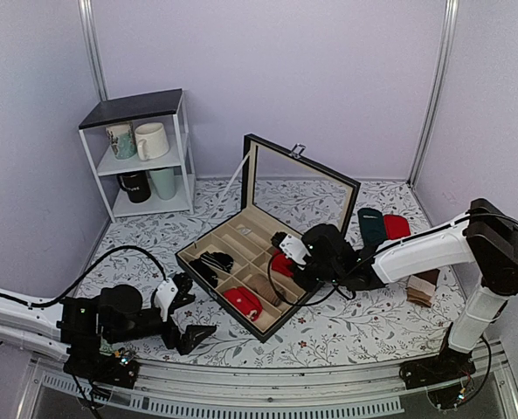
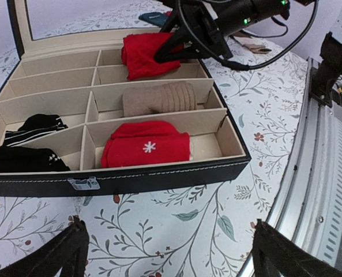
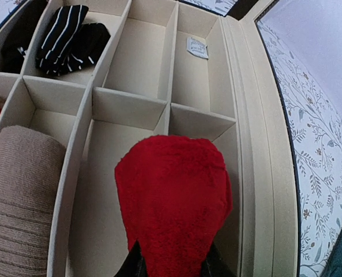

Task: Roll the socks
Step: Move the storage box to the center of the board.

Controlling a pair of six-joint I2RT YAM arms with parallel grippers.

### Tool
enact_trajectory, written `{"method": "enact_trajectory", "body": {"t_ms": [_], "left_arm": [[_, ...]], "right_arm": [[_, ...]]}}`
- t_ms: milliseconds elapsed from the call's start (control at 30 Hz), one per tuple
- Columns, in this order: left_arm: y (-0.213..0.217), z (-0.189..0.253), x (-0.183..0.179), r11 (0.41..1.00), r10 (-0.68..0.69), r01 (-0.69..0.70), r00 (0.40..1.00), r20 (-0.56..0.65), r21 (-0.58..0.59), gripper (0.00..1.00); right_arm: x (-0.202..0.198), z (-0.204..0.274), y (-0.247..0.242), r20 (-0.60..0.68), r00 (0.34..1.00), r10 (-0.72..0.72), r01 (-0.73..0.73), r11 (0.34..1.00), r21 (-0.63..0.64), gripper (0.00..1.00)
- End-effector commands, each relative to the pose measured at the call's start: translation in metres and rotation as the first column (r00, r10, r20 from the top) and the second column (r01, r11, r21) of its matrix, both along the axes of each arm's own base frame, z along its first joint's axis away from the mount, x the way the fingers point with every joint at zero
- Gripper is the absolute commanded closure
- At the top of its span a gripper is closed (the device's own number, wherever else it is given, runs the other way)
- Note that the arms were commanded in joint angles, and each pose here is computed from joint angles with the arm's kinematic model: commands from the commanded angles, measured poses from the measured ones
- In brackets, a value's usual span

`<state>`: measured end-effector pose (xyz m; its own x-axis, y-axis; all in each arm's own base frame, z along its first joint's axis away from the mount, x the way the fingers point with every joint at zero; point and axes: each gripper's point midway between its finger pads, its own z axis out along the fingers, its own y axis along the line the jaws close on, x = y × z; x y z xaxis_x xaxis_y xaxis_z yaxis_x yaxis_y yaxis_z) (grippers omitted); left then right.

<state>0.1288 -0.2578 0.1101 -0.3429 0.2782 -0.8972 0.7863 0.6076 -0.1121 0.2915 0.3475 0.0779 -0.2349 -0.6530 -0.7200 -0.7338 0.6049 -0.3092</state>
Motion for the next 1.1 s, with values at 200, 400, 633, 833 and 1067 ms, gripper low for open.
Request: {"method": "enact_trajectory", "body": {"t_ms": [200, 400, 633, 833, 1067], "left_arm": [[0.0, -0.001, 0.002, 1.0, -0.004, 0.004, 1.0, 0.006, 0.002, 0.0], [-0.001, -0.002, 0.002, 1.0, -0.007, 0.007, 1.0, 0.007, 0.004, 0.01], [-0.002, -0.003, 0.001, 1.0, -0.013, 0.013, 1.0, 0.006, 0.01, 0.0], [-0.002, -0.003, 0.001, 1.0, -0.016, 0.016, 1.0, 0.005, 0.01, 0.01], [-0.002, -0.003, 0.0, 1.0, -0.017, 0.017, 1.0, 0.005, 0.007, 0.0]], "right_arm": [[-0.033, -0.044, 0.023, -0.187, 0.972, 0.142, -0.141, 0.99, 0.017, 0.99], [-0.046, -0.069, 0.021, -0.289, 0.944, 0.159, -0.171, 0.985, -0.018, 1.0], [-0.027, -0.027, 0.023, -0.184, 0.978, 0.101, -0.099, 0.995, 0.017, 0.99], [-0.009, 0.028, 0.029, -0.077, 0.994, 0.073, -0.068, 0.996, 0.063, 1.0], [0.007, 0.067, 0.026, 0.019, 1.0, 0.014, -0.016, 0.997, 0.074, 0.99]]}}
